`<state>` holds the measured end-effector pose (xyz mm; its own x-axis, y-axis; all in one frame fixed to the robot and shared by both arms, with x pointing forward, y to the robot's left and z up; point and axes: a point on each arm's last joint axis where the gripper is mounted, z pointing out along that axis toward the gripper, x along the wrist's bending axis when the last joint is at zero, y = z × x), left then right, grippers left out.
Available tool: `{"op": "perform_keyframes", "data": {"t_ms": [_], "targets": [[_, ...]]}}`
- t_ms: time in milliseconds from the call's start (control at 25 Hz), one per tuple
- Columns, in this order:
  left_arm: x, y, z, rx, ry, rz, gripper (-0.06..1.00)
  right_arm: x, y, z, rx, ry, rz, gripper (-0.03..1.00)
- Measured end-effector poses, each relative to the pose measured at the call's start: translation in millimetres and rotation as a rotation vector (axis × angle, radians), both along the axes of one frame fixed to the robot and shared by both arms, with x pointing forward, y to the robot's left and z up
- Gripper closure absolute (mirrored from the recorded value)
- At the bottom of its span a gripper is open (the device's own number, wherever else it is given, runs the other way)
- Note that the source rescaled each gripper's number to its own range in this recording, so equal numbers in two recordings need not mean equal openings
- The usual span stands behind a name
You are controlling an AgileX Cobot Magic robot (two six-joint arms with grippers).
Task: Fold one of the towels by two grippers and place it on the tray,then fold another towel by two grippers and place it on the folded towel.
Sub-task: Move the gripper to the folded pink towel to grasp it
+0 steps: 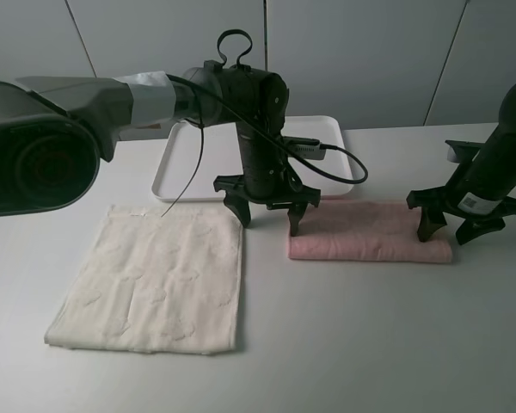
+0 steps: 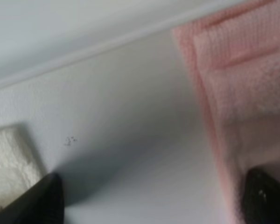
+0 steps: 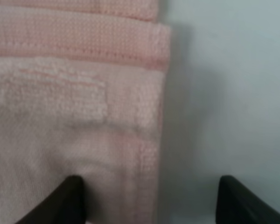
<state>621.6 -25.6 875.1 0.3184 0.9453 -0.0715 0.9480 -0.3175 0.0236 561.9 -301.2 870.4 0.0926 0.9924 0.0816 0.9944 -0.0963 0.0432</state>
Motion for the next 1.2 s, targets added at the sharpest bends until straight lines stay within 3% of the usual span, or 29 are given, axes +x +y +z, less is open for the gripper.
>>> {"op": "perform_keyframes", "data": {"t_ms": [440,600,840,1200], "targets": [[0.0,0.0,0.0,0.000,-0.001,-0.013,-0.05,1.4,1.5,-3.6,0.018,0.020,-0.013,0.35],[0.1,0.1,0.0,0.001,-0.002,-0.014,-0.05,2.0,2.5,-5.7,0.030,0.028,-0.025,0.52],[0.1,0.1,0.0,0.001,-0.002,-0.014,-0.05,2.3,6.3,-6.9,0.073,0.037,-0.033,0.90],[0.1,0.1,0.0,0.001,-0.002,-0.014,-0.05,2.0,6.8,-6.8,0.077,0.038,-0.006,0.93]]}}
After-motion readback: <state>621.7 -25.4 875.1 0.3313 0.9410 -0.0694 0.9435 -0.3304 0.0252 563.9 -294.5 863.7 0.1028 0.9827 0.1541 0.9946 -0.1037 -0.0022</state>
